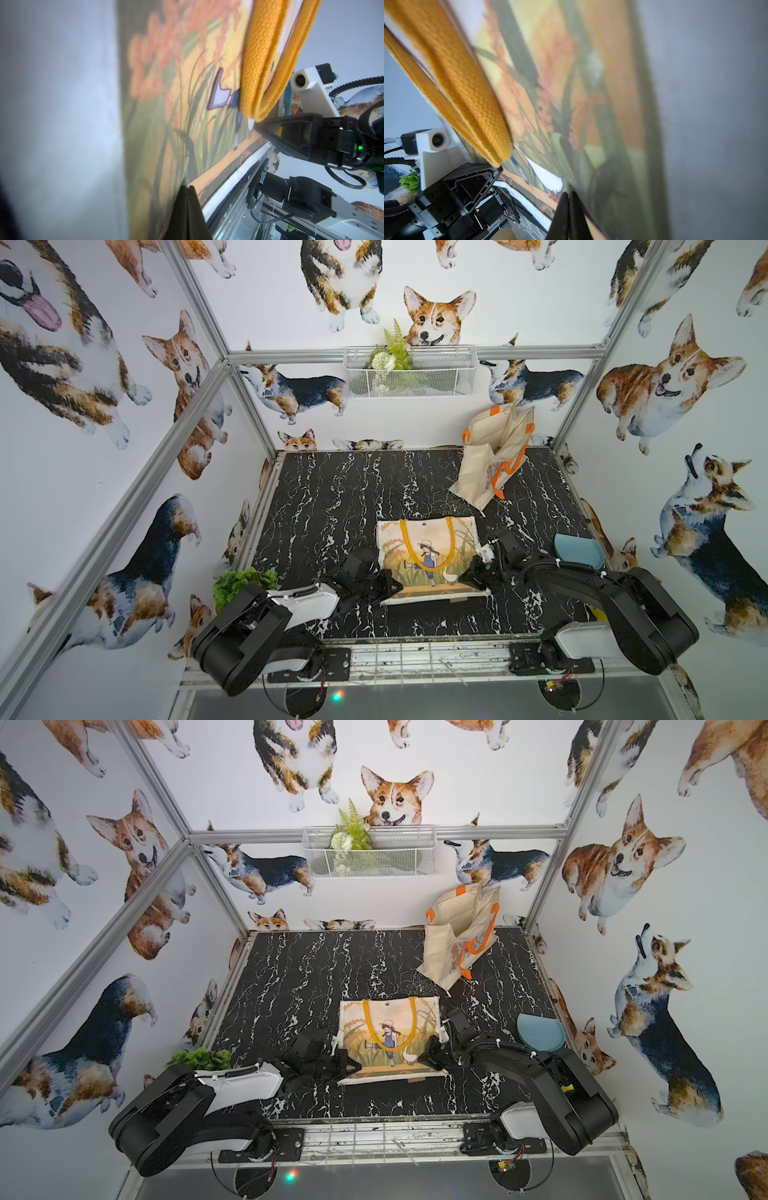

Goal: Put away the canvas bag
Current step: Adjust the canvas bag.

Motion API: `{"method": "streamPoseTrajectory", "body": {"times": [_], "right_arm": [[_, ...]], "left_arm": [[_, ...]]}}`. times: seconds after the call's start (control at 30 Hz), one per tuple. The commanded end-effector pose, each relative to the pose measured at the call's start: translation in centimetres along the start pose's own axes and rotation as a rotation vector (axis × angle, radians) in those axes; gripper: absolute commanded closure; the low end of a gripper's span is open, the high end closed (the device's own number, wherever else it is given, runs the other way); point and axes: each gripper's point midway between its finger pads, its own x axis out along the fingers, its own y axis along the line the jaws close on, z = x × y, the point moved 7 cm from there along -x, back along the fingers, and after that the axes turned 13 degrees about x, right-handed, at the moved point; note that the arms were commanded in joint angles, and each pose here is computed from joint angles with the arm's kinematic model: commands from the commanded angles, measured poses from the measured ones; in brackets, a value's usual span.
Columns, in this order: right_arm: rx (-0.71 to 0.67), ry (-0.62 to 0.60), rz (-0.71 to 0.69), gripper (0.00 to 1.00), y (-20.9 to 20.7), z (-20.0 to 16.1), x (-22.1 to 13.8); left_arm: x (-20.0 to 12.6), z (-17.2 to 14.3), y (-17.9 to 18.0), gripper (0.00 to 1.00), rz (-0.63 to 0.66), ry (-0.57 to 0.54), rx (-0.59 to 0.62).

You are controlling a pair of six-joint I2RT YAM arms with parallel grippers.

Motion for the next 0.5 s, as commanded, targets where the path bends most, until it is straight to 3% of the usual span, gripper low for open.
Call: {"method": "streamPoseTrajectory", "body": {"times": [0.0, 0.33, 0.47], "right_arm": [[0.111, -0.048, -0.28, 0.9, -5.2, -0.8, -0.9], [0.084, -0.095, -0.338, 0.88, -6.0, -1.3, -3.1], [0.051, -0.11, -0.306, 0.87, -4.5, -1.3, -4.2]], "left_arm": [[-0.6, -2.0, 3.2, 1.0, 0.185, 0.064, -0.08], [-1.1, -2.1, 3.4, 1.0, 0.181, 0.056, -0.098], [-2.0, -1.0, 2.1, 1.0, 0.13, -0.008, -0.1]]}}
